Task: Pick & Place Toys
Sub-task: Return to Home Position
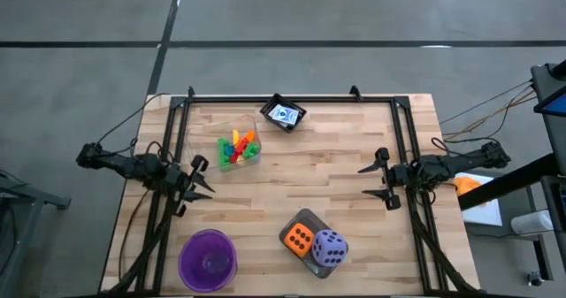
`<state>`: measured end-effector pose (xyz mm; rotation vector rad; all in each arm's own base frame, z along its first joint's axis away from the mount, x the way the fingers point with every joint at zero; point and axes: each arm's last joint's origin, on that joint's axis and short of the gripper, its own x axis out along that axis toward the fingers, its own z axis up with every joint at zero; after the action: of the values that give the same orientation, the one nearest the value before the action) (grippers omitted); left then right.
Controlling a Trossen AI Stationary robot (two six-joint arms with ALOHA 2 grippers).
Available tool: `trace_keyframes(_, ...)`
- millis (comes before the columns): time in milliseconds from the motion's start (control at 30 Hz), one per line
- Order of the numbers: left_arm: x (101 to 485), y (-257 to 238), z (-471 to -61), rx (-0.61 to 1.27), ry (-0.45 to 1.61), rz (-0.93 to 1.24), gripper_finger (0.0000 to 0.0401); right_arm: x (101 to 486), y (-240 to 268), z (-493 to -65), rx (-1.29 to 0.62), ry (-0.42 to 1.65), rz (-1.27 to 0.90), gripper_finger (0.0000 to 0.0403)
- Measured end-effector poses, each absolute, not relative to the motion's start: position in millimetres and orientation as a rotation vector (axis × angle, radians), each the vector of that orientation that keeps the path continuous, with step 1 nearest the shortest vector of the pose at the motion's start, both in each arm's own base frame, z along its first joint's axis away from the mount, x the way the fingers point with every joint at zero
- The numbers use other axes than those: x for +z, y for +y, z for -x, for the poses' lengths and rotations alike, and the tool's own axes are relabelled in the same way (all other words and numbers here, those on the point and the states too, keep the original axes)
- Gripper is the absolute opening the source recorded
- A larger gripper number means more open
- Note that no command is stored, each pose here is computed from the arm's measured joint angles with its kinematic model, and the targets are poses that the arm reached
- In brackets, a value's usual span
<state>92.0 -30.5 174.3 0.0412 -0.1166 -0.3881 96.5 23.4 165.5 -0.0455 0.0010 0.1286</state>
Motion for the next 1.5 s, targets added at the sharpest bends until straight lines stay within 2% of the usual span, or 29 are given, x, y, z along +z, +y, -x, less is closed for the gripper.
trace_keyframes(467, 169.4, -27.3, -93.3, -0.383, -0.062, -0.023, 0.0084, 159.5, 22.3, -101.8, 0.043, 0.075, 0.073, 0.029)
trace_keyframes(800, 168.7, -25.0, -94.0, -0.36, -0.047, 0.014, 0.0084, 165.9, 26.7, -93.7, 0.267, -0.026, 0.129, 0.029)
trace_keyframes(1167, 169.9, -17.9, -95.2, -0.345, -0.063, 0.005, 0.0084, 165.9, 3.7, -97.4, 0.016, -0.01, 0.173, 0.029)
trace_keyframes(1500, 170.0, -13.8, -95.5, -0.353, -0.071, -0.049, 0.0084, 165.0, -8.1, -98.2, -0.013, 0.005, 0.134, 0.029)
